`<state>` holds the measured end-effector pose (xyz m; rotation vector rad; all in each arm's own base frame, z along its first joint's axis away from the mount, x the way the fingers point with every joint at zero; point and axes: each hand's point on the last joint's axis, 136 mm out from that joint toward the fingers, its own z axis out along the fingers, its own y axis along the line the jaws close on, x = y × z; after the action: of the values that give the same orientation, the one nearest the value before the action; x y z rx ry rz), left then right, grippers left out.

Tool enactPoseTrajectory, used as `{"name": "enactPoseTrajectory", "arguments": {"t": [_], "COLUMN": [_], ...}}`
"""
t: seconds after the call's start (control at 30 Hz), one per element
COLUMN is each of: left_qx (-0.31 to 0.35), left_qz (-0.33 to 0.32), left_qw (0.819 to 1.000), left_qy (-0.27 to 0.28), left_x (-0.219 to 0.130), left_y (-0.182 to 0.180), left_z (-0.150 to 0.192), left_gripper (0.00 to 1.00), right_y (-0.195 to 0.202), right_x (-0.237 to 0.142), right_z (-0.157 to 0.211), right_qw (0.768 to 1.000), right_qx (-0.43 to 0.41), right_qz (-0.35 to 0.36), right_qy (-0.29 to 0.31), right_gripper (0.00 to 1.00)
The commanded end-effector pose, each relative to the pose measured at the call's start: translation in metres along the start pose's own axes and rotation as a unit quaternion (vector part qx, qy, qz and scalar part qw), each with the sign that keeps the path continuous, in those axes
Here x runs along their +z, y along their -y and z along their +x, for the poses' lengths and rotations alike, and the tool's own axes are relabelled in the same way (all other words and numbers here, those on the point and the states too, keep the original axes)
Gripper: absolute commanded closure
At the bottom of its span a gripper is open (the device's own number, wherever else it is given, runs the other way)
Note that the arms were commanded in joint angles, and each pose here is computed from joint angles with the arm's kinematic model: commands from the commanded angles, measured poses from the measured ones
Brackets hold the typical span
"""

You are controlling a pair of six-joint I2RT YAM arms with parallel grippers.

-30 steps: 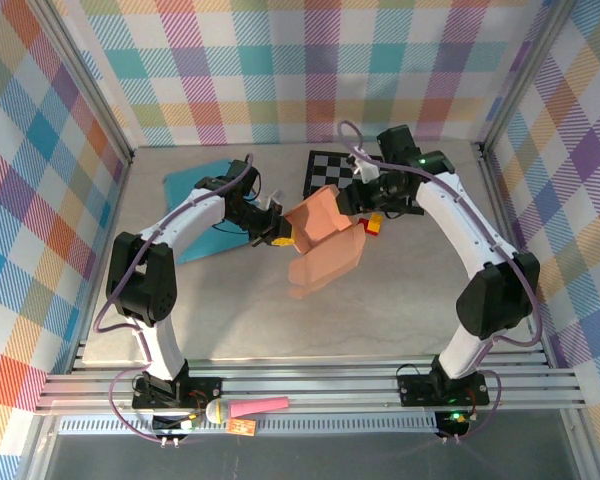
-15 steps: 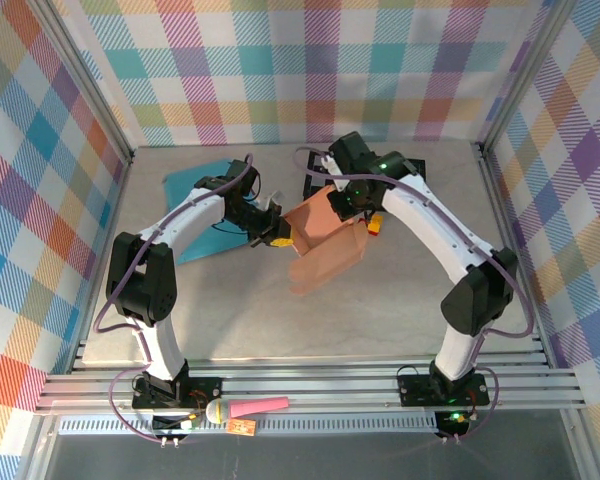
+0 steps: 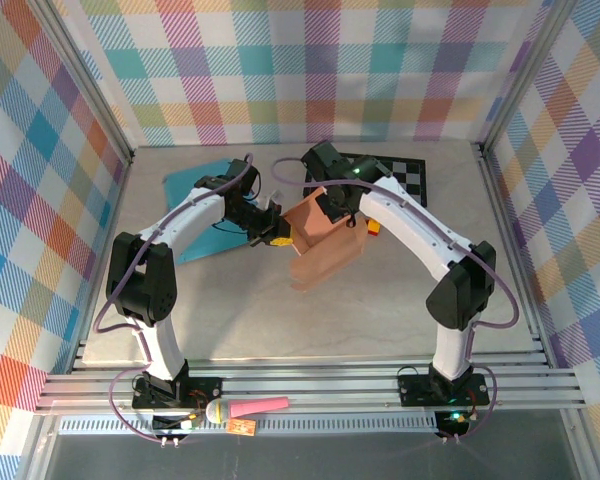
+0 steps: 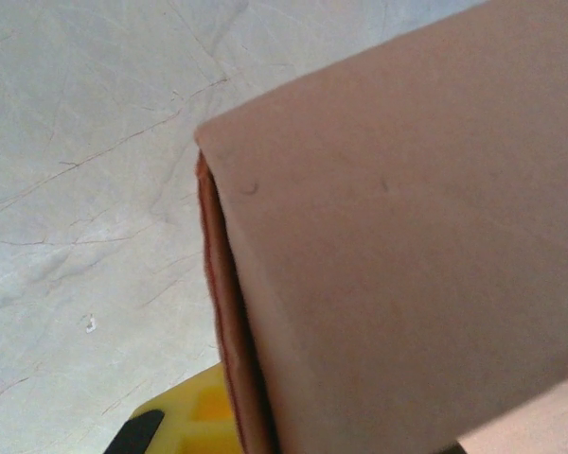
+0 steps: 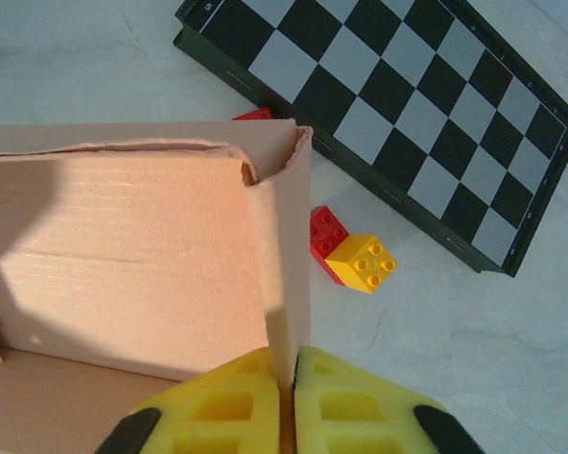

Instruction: Fold the paper box

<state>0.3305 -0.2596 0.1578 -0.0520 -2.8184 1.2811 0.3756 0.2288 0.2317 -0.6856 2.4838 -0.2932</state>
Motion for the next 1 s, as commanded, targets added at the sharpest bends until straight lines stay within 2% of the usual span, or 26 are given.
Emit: {"name": "enactPoseTrajectory", "arguments": {"t": [0.0, 0.3, 0.4, 0.53, 0.57, 0.67, 0.97], "left_qx": [0.014, 0.015, 0.014, 0.013, 0.013, 0.014, 0.013], "left_qz": [0.014, 0.015, 0.014, 0.014, 0.015, 0.014, 0.013], "left_qw": [1.000, 1.000, 1.000, 1.000, 1.000, 1.000, 1.000], "left_qy": [-0.004, -0.006, -0.007, -0.007, -0.008, -0.007, -0.006], "left_x": [-0.002, -0.002, -0.001, 0.000, 0.000, 0.000, 0.001], "left_y": [0.013, 0.014, 0.014, 0.013, 0.013, 0.013, 0.014], "left_z": [-0.001, -0.001, -0.001, -0.001, -0.002, -0.002, -0.003], "left_gripper": [1.00, 1.00, 1.00, 1.00, 1.00, 1.00, 1.00], "right_y": [0.001, 0.004, 0.008, 0.009, 0.009, 0.009, 0.025], "right_x": [0.006, 0.012, 0.017, 0.019, 0.019, 0.019, 0.015], "right_z": [-0.005, -0.021, -0.020, -0.023, -0.024, -0.026, -0.025], "right_qw": [1.000, 0.999, 0.999, 0.999, 0.999, 0.999, 0.994], "right_qx": [-0.007, -0.009, -0.006, 0.000, 0.000, -0.002, 0.010], "right_qz": [0.013, 0.031, 0.047, 0.052, 0.052, 0.053, 0.112], "right_qy": [-0.006, -0.004, -0.011, -0.006, -0.004, -0.003, -0.001], "right_gripper": [0.86, 0.86, 0.75, 0.73, 0.73, 0.85, 1.00]}}
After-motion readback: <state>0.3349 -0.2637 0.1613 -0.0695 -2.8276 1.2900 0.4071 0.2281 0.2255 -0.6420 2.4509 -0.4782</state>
